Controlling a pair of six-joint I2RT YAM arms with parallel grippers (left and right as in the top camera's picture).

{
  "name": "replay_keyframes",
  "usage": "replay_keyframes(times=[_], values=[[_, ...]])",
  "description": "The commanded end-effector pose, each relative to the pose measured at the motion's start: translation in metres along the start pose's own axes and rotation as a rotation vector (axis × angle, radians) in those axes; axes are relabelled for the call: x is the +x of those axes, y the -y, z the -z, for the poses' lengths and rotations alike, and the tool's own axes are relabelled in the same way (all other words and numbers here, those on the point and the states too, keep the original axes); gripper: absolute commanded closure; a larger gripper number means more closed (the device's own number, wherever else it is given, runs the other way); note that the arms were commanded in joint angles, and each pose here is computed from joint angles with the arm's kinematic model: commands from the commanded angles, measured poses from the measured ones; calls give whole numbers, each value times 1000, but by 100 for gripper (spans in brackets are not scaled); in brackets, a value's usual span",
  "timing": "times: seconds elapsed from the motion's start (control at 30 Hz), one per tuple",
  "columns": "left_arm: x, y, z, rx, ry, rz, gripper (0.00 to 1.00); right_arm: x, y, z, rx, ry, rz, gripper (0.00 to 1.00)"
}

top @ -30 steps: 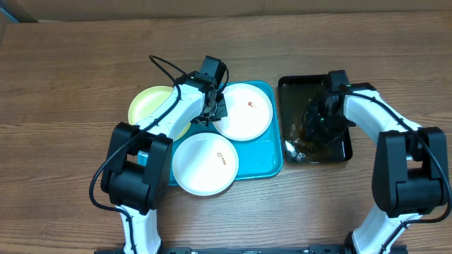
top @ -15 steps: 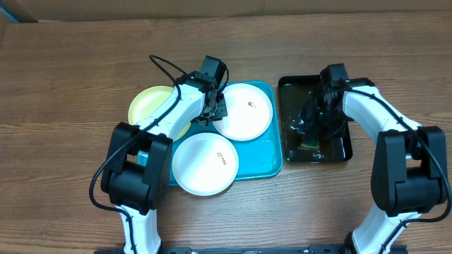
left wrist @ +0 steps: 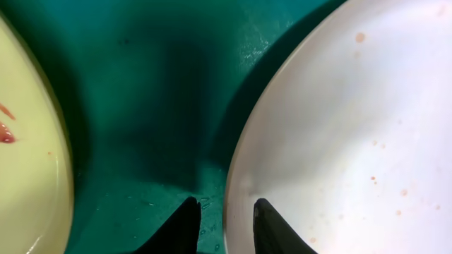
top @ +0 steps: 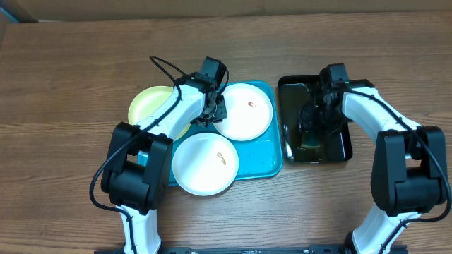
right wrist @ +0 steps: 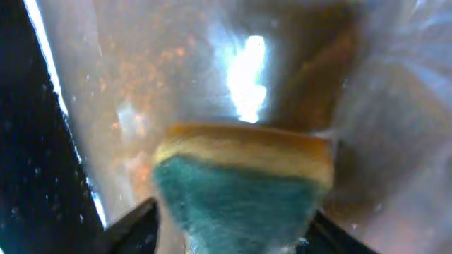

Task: Clean dirty plates on tray and stack at the side
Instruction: 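Grasp the green sponge with the right gripper and lift it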

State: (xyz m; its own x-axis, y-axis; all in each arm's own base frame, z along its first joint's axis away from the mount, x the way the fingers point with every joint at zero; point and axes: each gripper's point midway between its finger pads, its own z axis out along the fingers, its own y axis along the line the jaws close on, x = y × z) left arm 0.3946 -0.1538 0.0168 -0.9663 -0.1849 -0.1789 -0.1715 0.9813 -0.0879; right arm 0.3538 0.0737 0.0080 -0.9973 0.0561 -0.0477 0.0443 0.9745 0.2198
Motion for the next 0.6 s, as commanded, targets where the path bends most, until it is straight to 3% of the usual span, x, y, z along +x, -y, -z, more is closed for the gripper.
replay_keyframes(times=[0.0,0.1,0.13,0.17,0.2,0.27,0.33,0.4,0.57], values=[[6,-5,-9,-38,-3,-17,72,4,5,-8,16,-6,-34,44],[7,-5,-10,-40,-3,-17,72,3,10,-10,41,5,-63,45],[7,-5,-10,-40,-3,-18,74,2,10,-10,40,9,-62,51],[7,-5,-10,-40,-3,-18,80,0,9,-9,38,13,-61,59],[7,-6,-10,-41,-4,-18,85,-2,8,-6,38,15,-61,73],[7,-6,-11,-41,-2,-18,87,-5,5,2,36,11,-62,96],[5,-7,-10,-48,7,-18,88,-9,1,15,32,9,-62,96],[2,-9,-10,-60,22,-18,95,-14,-4,30,38,20,-55,96],[-4,-7,-10,-57,48,-17,96,-25,-2,60,99,90,-37,96]])
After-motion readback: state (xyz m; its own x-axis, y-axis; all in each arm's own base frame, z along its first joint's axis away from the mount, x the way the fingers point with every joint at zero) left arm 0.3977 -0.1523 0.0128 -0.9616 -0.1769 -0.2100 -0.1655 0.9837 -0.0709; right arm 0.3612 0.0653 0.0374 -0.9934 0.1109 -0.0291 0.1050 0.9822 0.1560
